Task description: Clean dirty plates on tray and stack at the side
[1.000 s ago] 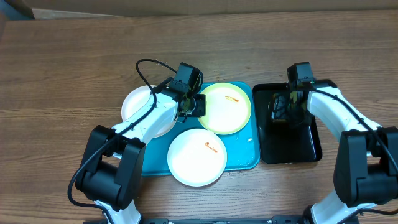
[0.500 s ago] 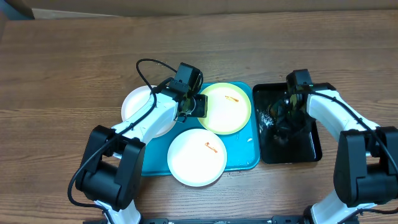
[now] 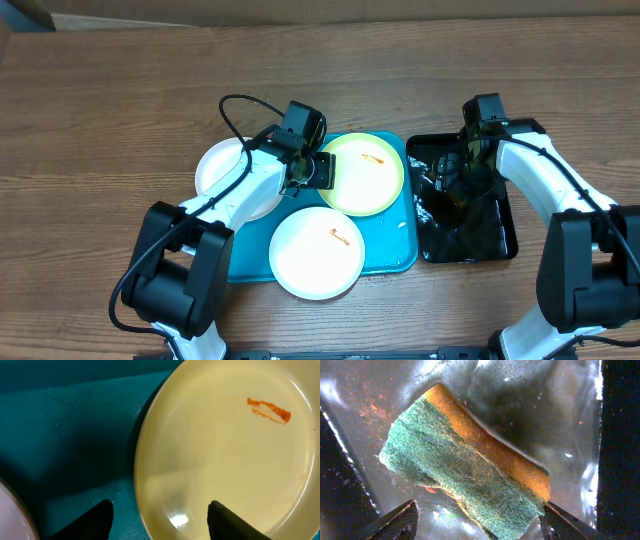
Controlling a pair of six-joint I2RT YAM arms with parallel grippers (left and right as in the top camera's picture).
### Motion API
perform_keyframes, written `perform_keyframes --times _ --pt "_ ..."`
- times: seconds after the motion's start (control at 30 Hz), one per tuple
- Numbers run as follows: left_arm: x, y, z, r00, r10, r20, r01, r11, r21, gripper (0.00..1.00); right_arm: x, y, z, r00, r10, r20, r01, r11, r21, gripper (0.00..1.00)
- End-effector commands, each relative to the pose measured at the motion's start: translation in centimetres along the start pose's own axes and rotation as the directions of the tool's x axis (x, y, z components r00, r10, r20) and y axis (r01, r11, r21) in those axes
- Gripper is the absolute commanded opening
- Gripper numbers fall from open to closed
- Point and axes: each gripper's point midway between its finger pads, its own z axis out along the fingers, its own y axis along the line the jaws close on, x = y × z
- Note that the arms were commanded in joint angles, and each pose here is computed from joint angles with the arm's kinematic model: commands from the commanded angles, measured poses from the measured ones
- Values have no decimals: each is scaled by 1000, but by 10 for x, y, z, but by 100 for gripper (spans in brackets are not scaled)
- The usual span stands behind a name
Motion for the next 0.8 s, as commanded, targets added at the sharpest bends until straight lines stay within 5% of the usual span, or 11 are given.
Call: perform_keyframes --times 0.0,0.4,0.77 --pt "-1 -2 4 1000 12 -7 -12 1000 -5 59 -7 -2 -1 999 -29 30 29 1000 12 79" --pt "0 -2 4 1000 13 -8 -13 1000 -6 60 -27 -2 -5 990 -95 105 93 995 27 90" --pt "0 -1 4 1000 12 -10 -12 1000 -7 59 -29 1 -5 985 -131 114 130 991 18 83"
